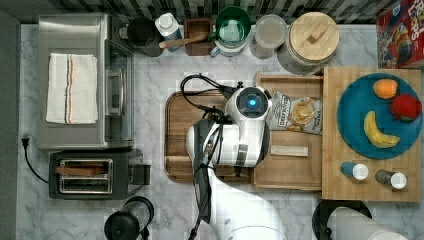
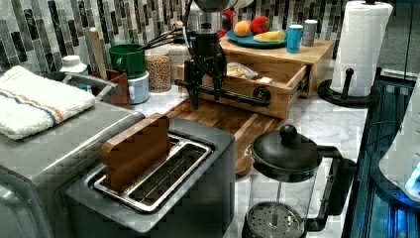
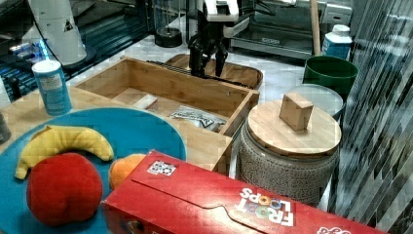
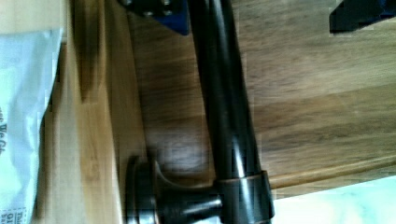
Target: Open the drawer.
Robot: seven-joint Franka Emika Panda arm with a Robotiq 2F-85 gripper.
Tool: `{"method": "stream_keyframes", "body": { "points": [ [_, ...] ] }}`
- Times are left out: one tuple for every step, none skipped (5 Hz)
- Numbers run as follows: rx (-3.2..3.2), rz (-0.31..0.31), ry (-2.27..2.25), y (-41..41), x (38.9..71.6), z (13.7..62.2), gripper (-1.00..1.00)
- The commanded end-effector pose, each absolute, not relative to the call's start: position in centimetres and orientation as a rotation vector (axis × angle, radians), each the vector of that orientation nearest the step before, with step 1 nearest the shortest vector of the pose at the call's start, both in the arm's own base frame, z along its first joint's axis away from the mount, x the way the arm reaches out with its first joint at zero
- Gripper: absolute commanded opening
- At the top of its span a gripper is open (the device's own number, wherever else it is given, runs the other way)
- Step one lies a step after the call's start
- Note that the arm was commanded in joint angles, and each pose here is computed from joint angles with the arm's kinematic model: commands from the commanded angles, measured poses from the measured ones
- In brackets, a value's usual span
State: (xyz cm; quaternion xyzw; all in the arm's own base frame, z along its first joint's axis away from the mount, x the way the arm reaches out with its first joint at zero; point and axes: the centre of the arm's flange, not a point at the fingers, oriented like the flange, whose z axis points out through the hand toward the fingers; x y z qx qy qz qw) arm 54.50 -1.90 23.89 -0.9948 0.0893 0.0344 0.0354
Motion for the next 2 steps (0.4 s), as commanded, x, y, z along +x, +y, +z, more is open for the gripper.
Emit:
{"method": "stream_keyframes", "body": {
  "points": [
    [-2.992, 0.079, 0.323, 7.22, 56.07, 28.28, 1.0],
    [-2.981, 0.08, 0.374, 7.36, 56.12, 28.65, 1.0]
  ]
}}
